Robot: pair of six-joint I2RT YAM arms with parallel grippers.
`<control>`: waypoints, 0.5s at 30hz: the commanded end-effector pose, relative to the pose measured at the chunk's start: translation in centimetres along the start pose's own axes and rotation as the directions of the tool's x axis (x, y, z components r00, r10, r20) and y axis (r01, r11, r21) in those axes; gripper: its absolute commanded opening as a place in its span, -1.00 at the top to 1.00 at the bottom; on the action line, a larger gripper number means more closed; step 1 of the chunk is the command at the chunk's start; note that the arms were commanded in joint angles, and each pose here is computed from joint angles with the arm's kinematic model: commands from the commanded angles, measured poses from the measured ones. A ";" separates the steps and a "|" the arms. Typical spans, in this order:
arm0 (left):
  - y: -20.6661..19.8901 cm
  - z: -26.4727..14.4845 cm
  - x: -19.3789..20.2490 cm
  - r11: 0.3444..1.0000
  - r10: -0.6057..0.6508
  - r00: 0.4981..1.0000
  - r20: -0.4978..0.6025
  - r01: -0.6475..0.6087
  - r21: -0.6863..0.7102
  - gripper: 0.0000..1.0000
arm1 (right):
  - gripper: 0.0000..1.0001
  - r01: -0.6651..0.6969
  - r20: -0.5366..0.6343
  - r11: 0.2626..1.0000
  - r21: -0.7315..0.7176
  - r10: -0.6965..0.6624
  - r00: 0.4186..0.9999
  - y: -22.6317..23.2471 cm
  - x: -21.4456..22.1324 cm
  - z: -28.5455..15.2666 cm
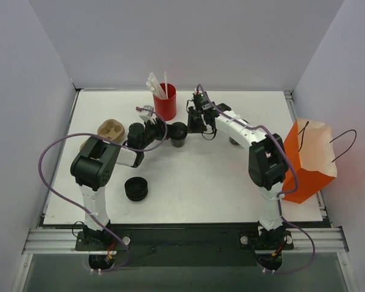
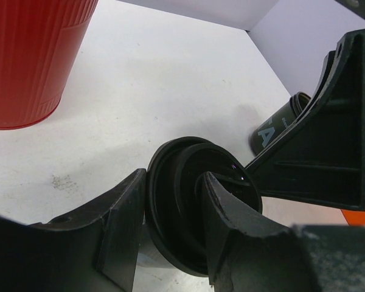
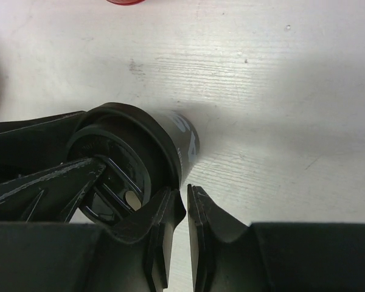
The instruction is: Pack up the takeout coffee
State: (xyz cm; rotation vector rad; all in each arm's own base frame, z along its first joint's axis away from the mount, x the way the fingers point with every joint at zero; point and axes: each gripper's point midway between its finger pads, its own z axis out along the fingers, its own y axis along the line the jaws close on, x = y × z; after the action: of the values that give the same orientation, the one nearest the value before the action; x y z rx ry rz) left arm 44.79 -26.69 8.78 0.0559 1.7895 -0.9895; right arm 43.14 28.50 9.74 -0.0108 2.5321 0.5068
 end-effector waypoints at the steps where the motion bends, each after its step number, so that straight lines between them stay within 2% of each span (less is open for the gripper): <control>1: 5.7 -12.1 23.0 0.948 -0.267 0.677 -0.686 0.055 -0.315 0.11 | 0.66 0.213 -0.304 0.963 0.168 -0.155 0.940 -3.6 8.4 2.6; 7: 5.8 -11.9 23.4 0.945 -0.279 0.679 -0.679 0.069 -0.319 0.11 | 0.67 0.272 -0.400 0.948 0.165 -0.188 0.897 -3.4 12.9 5.1; 9: 5.8 -12.1 23.5 0.945 -0.282 0.676 -0.681 0.071 -0.320 0.11 | 0.67 0.249 -0.429 0.960 0.130 -0.172 0.887 -3.1 14.8 5.9; 11: 5.8 -12.1 23.5 0.945 -0.280 0.677 -0.681 0.071 -0.318 0.11 | 0.68 0.214 -0.396 0.968 0.127 -0.149 0.906 -3.2 15.5 6.3; 13: 5.9 -12.3 23.7 0.945 -0.281 0.674 -0.683 0.071 -0.319 0.11 | 0.69 0.193 -0.399 0.977 0.094 -0.141 0.906 -2.4 15.8 6.1; 15: 5.8 -12.3 23.8 0.946 -0.280 0.673 -0.685 0.071 -0.316 0.12 | 0.69 0.186 -0.407 0.975 0.119 -0.123 0.905 -2.9 16.3 5.7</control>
State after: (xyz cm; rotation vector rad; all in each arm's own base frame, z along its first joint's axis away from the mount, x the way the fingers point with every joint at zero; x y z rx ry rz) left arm 44.86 -26.81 8.70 0.0470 1.7914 -1.0008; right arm 42.88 28.67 8.26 -0.1375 2.5363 0.3238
